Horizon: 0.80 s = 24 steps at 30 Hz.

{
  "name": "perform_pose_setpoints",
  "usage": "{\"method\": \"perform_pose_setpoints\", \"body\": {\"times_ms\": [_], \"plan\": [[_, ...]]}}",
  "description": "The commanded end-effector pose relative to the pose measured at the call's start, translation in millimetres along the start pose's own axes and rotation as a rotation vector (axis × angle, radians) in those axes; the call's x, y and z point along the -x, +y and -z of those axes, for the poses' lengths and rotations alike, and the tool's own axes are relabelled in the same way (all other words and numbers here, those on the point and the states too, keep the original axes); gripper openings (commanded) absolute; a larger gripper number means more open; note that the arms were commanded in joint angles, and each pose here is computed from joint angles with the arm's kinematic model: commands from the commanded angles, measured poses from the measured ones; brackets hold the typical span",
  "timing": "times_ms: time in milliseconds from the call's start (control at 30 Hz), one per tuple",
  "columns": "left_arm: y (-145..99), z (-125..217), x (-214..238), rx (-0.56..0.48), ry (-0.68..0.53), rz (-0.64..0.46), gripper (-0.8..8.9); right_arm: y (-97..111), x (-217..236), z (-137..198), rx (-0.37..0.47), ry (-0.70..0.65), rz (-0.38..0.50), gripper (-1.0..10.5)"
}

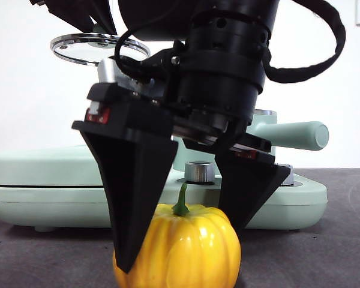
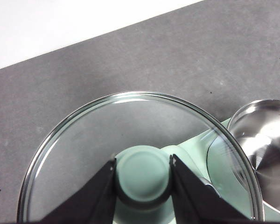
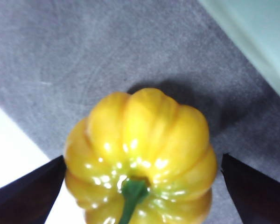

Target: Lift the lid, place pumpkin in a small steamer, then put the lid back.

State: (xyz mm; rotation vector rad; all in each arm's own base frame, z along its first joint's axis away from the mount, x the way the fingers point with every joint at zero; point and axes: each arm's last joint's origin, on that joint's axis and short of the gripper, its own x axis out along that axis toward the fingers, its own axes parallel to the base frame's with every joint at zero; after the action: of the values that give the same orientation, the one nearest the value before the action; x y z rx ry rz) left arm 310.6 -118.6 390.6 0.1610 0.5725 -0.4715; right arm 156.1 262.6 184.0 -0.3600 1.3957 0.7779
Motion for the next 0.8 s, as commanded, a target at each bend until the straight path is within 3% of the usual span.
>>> {"method": "perform_pose_setpoints", "body": {"times_ms": [33,200,433,633,800], "plan": [[-1,-10,9,-0.013,-0.055,-0.002,0.18,5,-7,-4,0.001,0.013,-0.003,4.7],[-1,-10,9,-0.013,-0.055,-0.002,0.18,5,-7,-4,0.003,0.011,-0.002,3.6],[2,-9,9,-0.010,-0.048,-0.008,0.18,9,8,-8,-0.004,0.036,-0.043,3.5],[9,-9,10,0.002,-0.047,-0.026,0.18,14,58,-30,0.010,0.018,-0.044,3.5],[15,-8,10,0.012,-0.047,-0.043,0.18,2,106,-47,-0.006,-0.033,-0.026,3.5]]}}
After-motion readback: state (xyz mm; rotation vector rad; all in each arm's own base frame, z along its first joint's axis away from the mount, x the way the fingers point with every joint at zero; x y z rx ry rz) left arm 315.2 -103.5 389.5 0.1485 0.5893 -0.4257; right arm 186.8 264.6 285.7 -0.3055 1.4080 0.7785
